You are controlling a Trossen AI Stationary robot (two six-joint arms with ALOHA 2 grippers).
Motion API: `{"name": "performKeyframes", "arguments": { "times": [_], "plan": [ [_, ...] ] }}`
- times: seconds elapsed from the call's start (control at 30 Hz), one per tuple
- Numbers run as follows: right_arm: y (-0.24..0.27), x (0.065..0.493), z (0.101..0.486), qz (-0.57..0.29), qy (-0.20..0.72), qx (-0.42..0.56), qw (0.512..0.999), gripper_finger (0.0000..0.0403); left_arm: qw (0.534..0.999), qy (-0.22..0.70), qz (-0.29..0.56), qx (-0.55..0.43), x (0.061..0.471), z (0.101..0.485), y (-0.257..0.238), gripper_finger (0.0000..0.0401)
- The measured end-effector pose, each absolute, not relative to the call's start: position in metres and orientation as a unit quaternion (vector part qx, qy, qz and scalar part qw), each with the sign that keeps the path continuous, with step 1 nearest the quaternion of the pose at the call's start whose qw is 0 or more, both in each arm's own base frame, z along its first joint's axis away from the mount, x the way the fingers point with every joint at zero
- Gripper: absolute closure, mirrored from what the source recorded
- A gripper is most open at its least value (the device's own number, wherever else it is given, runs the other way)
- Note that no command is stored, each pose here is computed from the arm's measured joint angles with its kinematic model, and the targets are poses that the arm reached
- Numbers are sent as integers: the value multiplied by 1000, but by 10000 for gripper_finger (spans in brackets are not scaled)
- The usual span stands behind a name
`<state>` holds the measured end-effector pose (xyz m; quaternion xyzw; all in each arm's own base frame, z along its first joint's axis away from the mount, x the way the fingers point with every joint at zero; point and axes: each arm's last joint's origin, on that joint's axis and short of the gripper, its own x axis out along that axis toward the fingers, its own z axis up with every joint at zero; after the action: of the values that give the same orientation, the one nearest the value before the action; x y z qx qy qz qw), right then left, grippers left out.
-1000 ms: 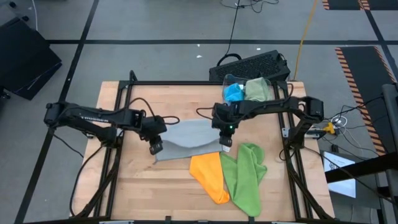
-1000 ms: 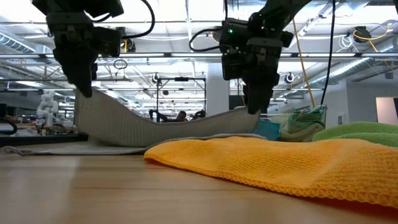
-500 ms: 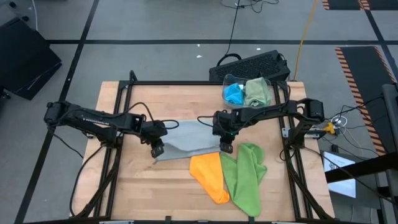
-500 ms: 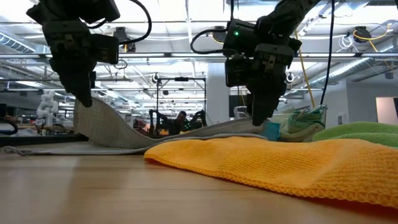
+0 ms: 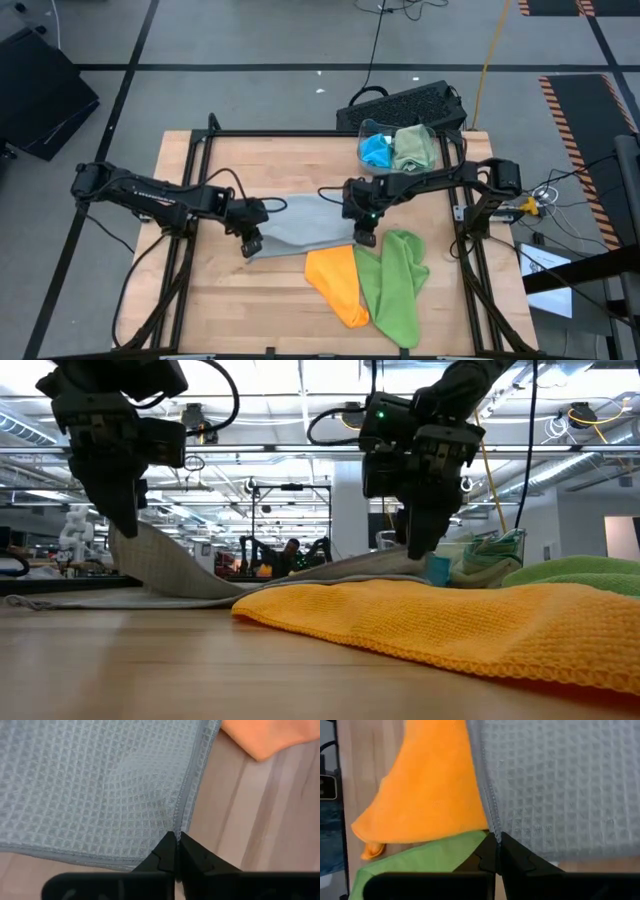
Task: Fold microfiber towels
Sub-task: Fold the gray microfiber towel
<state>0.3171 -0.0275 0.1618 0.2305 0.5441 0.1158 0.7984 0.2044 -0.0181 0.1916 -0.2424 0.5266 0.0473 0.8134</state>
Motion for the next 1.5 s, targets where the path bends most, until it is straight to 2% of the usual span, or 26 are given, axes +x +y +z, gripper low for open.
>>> {"name": "performKeyframes", "arguments": {
  "times": [0.2, 0.37, 0.53, 0.67, 0.77, 0.87, 1.1, 1.3, 1.5],
  "plan": [
    [-27, 317, 162, 120, 544, 226, 800, 328, 814, 528, 39, -238, 204, 192, -22, 386],
    [-27, 314, 161, 116, 559, 230, 788, 275, 813, 533, 22, -235, 204, 192, -28, 342],
    [-27, 310, 159, 109, 575, 237, 776, 255, 804, 536, 12, -257, 203, 192, -33, 288],
    [-29, 308, 160, 100, 582, 248, 768, 253, 790, 544, 20, -283, 202, 192, -37, 262],
    [-28, 305, 164, 95, 583, 254, 766, 253, 762, 559, 43, -324, 198, 190, -39, 255],
    [-28, 300, 170, 87, 589, 262, 760, 253, 726, 573, 102, -367, 193, 188, -40, 254],
    [-27, 294, 188, 62, 575, 293, 761, 265, 597, 538, 277, -527, 185, 179, -41, 254],
    [-28, 291, 198, 45, 560, 296, 773, 270, 535, 481, 357, -596, 180, 165, -39, 254],
    [-31, 288, 202, 47, 557, 291, 777, 270, 513, 451, 373, -628, 175, 145, -38, 253]
  ]
}}
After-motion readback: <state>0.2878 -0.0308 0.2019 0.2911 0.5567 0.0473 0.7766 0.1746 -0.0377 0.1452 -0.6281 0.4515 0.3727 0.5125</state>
